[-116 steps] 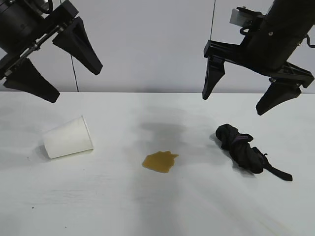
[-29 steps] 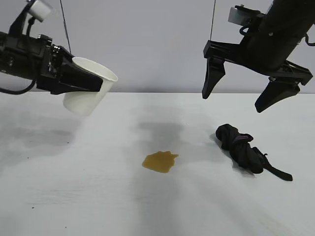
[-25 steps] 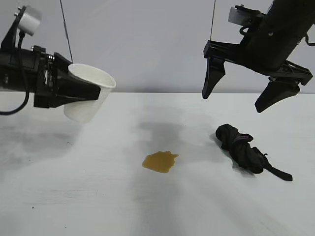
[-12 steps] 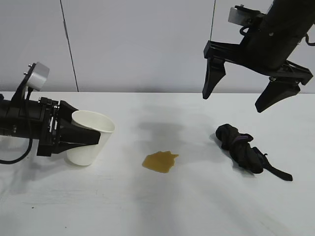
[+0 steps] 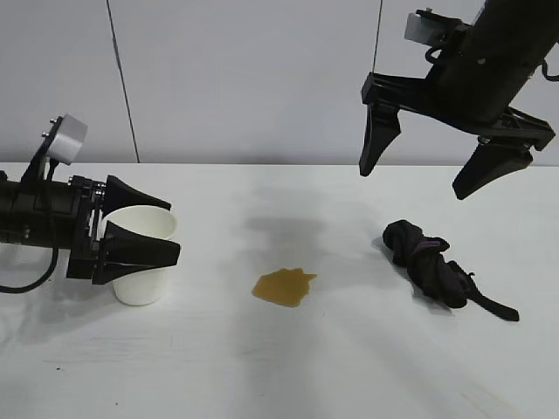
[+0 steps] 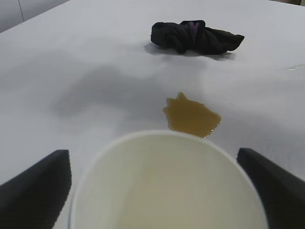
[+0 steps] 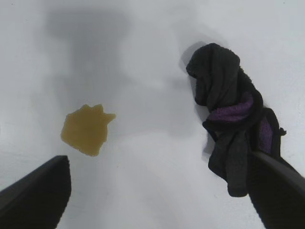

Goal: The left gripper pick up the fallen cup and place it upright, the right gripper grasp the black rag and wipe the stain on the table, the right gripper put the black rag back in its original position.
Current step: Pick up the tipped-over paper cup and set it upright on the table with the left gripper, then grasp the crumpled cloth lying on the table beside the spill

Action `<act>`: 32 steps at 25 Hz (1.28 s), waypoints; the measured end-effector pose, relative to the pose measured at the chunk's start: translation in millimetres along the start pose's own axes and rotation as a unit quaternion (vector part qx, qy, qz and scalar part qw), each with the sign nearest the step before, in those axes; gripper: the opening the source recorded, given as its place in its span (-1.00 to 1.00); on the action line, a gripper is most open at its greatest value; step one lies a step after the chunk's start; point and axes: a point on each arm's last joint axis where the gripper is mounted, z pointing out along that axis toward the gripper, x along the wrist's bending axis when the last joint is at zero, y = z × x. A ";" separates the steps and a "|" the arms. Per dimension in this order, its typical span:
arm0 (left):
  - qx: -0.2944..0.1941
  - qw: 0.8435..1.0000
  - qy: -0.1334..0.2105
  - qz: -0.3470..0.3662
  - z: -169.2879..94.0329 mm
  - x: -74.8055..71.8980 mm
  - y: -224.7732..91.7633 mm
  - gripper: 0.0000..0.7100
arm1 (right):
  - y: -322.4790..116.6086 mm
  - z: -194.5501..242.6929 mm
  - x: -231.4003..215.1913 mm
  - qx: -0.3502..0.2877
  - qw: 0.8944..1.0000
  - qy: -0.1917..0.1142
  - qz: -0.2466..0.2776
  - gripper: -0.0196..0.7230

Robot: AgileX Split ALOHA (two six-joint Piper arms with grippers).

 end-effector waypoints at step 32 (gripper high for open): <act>0.267 0.880 0.231 -0.318 -21.3 -16.8 111.3 0.95 | -4.3 97.6 -33.8 0.045 0.990 -0.113 -0.069 0.44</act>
